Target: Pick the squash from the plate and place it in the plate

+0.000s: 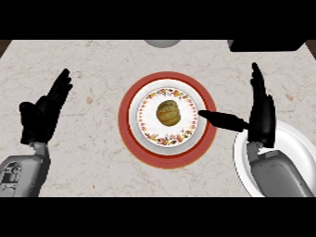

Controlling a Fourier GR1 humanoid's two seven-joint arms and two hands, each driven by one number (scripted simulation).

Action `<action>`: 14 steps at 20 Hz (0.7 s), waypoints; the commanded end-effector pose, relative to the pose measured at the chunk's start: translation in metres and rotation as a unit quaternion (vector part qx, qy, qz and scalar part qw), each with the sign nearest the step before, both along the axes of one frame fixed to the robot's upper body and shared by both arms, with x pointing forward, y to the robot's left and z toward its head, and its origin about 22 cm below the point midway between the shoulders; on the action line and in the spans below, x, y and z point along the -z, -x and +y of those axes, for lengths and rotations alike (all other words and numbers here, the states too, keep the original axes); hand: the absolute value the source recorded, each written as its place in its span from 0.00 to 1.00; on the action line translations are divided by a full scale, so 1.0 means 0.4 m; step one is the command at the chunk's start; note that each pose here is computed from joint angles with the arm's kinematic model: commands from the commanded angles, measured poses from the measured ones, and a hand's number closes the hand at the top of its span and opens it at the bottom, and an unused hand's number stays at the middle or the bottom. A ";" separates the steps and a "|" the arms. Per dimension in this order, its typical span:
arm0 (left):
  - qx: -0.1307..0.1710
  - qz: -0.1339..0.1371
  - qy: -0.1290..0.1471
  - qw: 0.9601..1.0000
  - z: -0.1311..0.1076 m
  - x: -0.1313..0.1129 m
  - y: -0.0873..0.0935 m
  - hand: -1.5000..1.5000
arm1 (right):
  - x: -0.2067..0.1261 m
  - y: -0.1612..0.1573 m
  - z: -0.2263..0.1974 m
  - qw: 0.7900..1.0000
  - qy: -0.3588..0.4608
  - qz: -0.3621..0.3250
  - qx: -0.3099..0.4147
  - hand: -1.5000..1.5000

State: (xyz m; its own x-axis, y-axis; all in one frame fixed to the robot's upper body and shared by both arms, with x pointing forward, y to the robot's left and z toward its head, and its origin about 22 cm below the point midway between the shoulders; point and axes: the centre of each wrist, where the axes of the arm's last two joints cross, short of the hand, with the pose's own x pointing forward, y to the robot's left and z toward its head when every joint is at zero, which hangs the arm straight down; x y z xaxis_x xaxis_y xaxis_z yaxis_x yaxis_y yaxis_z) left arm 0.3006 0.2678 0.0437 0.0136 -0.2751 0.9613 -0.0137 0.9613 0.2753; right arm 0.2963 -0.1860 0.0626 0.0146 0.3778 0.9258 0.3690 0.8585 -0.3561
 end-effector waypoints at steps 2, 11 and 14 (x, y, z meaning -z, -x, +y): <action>0.007 -0.005 0.001 1.000 -0.031 0.000 0.008 0.50 | -0.006 0.100 -0.138 1.000 -0.001 0.000 0.009 0.00; 0.005 -0.005 -0.005 1.000 0.003 -0.008 0.025 0.50 | 0.032 0.193 -0.351 1.000 -0.006 0.004 -0.006 0.00; 0.007 0.003 0.006 1.000 -0.027 0.005 0.000 0.50 | 0.059 0.167 -0.355 1.000 -0.020 -0.012 -0.002 0.00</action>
